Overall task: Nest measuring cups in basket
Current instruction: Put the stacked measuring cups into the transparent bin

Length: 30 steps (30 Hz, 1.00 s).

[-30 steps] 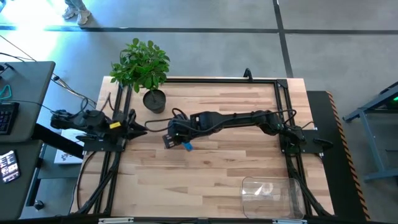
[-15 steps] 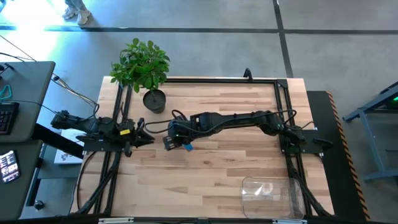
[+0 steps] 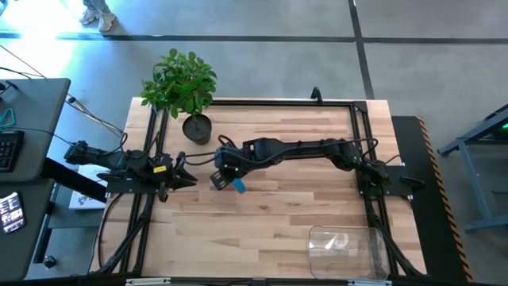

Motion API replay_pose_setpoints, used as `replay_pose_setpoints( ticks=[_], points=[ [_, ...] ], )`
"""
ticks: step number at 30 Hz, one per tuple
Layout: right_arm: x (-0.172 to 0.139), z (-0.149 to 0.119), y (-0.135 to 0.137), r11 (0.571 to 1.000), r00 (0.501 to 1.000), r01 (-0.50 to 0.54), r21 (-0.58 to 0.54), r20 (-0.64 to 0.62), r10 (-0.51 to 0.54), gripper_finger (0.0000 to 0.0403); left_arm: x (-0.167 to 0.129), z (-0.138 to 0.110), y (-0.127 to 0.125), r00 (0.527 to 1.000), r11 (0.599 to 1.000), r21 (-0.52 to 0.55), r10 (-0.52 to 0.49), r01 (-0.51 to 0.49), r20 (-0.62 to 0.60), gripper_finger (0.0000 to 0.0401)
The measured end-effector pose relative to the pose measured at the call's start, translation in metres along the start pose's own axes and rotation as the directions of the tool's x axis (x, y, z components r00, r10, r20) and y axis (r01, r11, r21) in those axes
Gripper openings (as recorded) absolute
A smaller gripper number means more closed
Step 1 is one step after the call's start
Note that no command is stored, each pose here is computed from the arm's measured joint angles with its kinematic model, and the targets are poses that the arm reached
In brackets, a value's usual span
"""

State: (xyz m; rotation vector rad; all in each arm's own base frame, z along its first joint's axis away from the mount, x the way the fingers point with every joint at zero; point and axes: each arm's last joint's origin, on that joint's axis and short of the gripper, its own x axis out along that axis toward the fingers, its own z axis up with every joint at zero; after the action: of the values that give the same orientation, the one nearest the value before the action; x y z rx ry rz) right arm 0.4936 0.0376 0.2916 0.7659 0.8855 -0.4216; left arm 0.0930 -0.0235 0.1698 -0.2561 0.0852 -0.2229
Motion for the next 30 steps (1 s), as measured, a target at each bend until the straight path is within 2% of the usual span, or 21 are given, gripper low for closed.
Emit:
replay_pose_setpoints(
  ticks=[10, 14, 21, 30],
  points=[
    [-0.001, -0.003, -0.011, 0.979, 0.994, 0.078, -0.187, -0.061, -0.091, 0.0087, 0.0, 0.0, 0.0, 1.0, 1.0, -0.02, 0.01, -0.01, 0.005, 0.0058],
    [-0.016, -0.002, -0.013, 0.958, 0.991, 0.122, -0.261, -0.026, -0.133, 0.0087, 0.0, 0.0, 0.0, 1.0, 1.0, -0.02, 0.01, -0.01, 0.005, 0.0058],
    [-0.043, 0.003, -0.014, 0.948, 0.984, 0.179, -0.262, 0.069, -0.167, 0.0087, 0.0, 0.001, 0.0, 1.0, 1.0, -0.02, 0.01, -0.01, 0.006, 0.0058],
    [-0.044, 0.003, -0.015, 0.933, 0.981, 0.192, -0.304, 0.07, -0.179, 0.0087, 0.0, 0.001, 0.0, 1.0, 1.0, -0.02, 0.011, -0.011, 0.006, 0.0058]
  ],
)
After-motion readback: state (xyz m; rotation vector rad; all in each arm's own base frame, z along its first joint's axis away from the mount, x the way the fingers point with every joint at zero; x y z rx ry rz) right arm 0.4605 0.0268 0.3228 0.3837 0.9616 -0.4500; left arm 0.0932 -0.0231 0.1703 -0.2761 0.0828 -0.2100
